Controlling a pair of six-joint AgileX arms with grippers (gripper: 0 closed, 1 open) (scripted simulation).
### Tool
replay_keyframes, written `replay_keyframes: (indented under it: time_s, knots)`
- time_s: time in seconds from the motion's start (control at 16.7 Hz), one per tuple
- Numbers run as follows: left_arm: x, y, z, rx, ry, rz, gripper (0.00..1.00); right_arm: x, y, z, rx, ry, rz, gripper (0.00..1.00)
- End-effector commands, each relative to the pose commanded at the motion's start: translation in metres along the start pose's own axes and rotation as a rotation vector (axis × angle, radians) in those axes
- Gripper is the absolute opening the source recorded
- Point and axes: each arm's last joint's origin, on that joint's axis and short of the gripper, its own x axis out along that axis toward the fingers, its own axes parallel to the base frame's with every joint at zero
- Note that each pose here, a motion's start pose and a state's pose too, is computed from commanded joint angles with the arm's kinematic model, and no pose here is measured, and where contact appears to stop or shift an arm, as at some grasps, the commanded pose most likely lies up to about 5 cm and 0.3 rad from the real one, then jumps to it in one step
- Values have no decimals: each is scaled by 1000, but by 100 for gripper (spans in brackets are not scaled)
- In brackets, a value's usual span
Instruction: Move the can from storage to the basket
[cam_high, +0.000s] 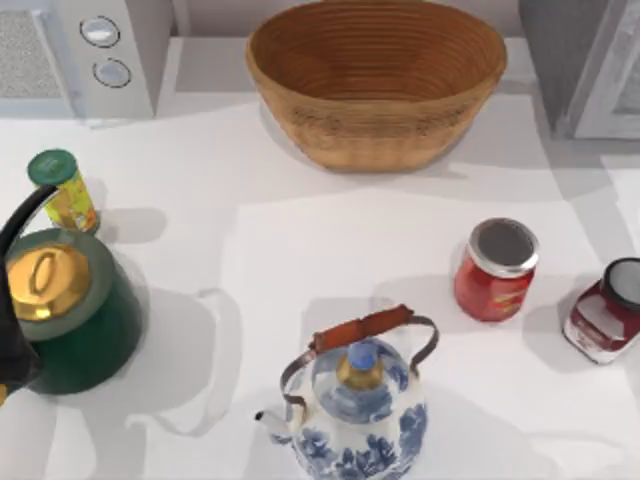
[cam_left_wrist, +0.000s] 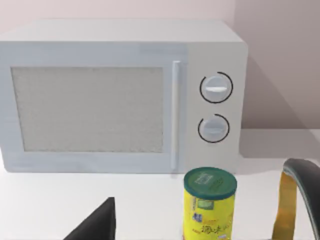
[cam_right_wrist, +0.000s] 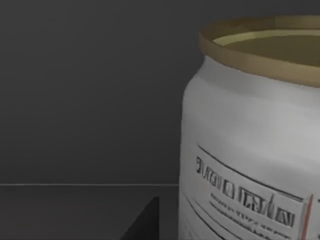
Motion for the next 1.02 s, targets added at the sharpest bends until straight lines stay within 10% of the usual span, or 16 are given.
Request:
replay_keyframes:
  time_s: [0.42,1.02]
  knots:
    - [0,0,0,0,0,0,100,0,0,0,0,0,0,2]
    - [0,0,0,0,0,0,100,-2,0,1,1,-1,0,0]
